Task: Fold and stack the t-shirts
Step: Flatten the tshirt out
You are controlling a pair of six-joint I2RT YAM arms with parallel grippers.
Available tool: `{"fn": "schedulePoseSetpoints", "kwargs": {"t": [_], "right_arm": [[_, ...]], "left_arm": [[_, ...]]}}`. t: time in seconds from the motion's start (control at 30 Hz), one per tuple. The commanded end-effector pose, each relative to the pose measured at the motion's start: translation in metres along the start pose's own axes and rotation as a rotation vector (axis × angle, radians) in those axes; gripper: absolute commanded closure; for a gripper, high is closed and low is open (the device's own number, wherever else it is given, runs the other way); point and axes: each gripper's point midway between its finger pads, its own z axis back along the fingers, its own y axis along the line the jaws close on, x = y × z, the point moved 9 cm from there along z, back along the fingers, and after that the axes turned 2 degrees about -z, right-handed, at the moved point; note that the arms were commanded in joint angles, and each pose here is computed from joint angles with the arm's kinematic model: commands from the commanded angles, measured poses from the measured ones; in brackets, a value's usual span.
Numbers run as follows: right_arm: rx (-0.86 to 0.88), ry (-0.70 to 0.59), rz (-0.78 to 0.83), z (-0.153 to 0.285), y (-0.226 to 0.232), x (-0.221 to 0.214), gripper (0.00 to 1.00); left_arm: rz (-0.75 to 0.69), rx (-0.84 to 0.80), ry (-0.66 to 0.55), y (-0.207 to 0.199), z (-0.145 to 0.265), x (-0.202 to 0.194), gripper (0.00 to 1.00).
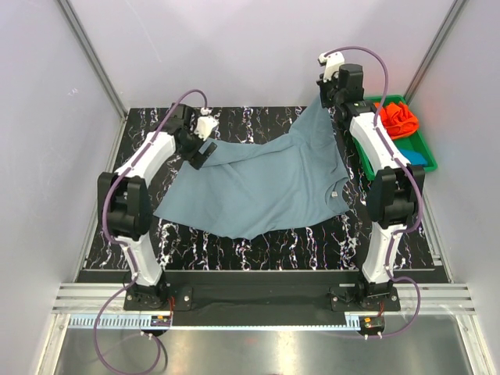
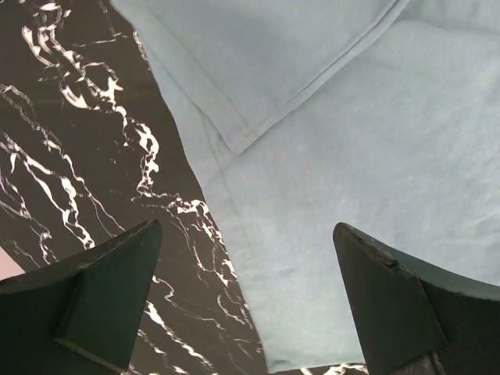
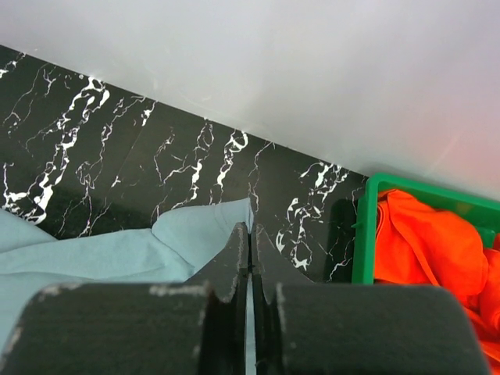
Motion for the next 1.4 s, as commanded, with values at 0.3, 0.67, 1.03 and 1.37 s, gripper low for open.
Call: {"fn": "schedulePoseSetpoints", "kwargs": {"t": [0.3, 0.67, 1.03, 1.37], "right_arm": [[0.013, -0.073, 0.011, 0.028, 0.006, 0.027, 1.00], [0.016, -0.074, 0.008, 0.024, 0.006, 0.027, 1.00], [0.017, -0.070, 0.007, 0.022, 0.006, 0.026, 1.00], [0.014, -0.059, 0.016, 0.021, 0.006, 0.022, 1.00]], "left_arm": [[-0.107, -0.063, 0.108, 0.032, -0.049, 0.032, 0.41], [-0.094, -0.150, 0.196, 0.015, -0.065, 0.005, 0.40], [-0.099, -0.174, 0.235, 0.020, -0.087, 0.005, 0.41], [-0.096, -0.183, 0.251, 0.024, -0.104, 0.004, 0.48]]}}
